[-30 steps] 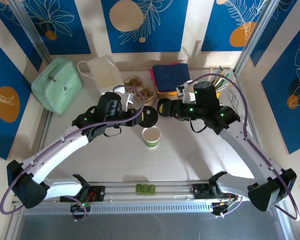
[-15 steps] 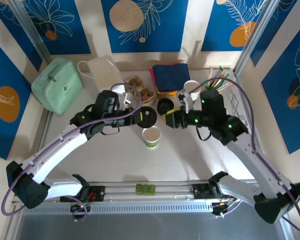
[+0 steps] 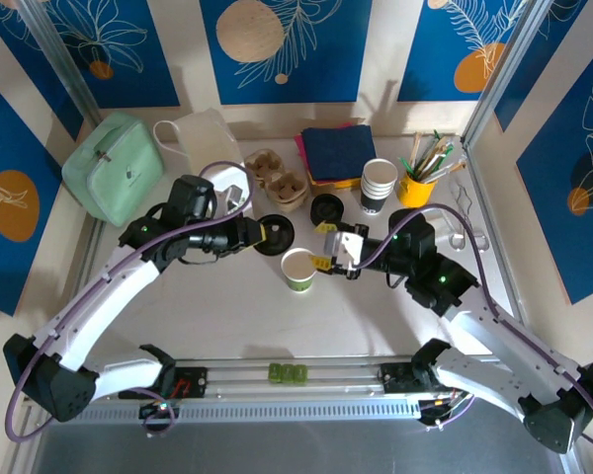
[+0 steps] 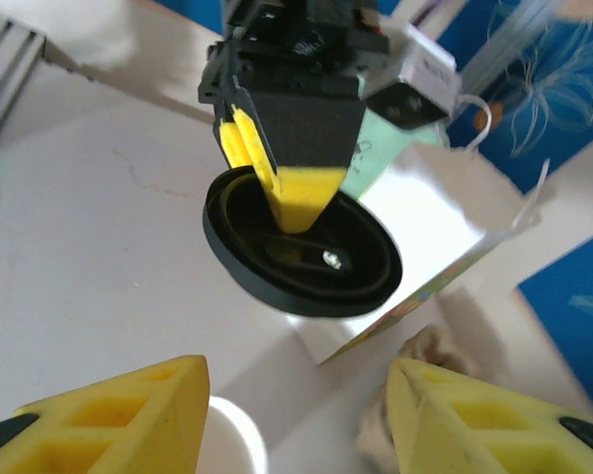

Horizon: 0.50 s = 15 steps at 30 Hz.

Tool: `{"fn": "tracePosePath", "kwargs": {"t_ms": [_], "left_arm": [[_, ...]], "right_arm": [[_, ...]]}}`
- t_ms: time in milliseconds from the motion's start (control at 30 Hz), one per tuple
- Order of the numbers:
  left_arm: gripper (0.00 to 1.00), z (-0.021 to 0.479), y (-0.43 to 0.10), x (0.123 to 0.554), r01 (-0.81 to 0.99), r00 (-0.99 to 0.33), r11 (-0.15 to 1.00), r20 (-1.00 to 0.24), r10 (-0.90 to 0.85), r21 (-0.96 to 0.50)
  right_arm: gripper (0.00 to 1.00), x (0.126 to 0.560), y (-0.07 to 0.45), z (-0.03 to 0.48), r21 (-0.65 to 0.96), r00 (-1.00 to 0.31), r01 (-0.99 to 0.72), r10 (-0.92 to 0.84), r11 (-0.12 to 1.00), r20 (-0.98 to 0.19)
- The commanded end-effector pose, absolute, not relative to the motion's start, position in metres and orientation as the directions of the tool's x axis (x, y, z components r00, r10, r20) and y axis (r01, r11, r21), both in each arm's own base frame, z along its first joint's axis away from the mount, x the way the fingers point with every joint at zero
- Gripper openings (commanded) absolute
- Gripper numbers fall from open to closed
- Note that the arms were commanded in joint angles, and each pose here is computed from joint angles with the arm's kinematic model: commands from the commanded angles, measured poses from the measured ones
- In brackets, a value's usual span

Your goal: Pack the takeout coffee

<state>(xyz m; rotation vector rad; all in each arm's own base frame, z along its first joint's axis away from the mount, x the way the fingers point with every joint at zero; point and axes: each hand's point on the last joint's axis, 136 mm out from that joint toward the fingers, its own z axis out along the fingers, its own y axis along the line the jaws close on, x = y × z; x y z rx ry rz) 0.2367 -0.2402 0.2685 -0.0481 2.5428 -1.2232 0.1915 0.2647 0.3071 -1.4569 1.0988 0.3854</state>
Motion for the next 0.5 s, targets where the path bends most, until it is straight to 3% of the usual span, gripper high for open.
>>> {"fn": "tracePosePath", "kwargs": {"t_ms": [0, 267, 467], "left_arm": [[0.15, 0.283, -0.239, 0.223, 0.078, -0.962, 0.597, -0.217, -0.165, -0.799], [0.15, 0.287, -0.239, 0.217, 0.074, -0.966, 0.578, -0.203, -0.163, -0.813], [0.15, 0.284, -0.242, 0.219, 0.079, -0.965, 0.566, -0.205, -0.164, -0.821]], "right_arm": [[0.52, 0.189, 0.275, 0.324, -0.795, 0.716, -0.601, -0.390, 0.076, -0.579], [0.49, 0.186, 0.299, 0.310, -0.851, 0.782, -0.523, -0.420, -0.039, -0.461], [0.47, 0.191, 0.310, 0.311, -0.864, 0.783, -0.503, -0.433, -0.019, -0.446]]}}
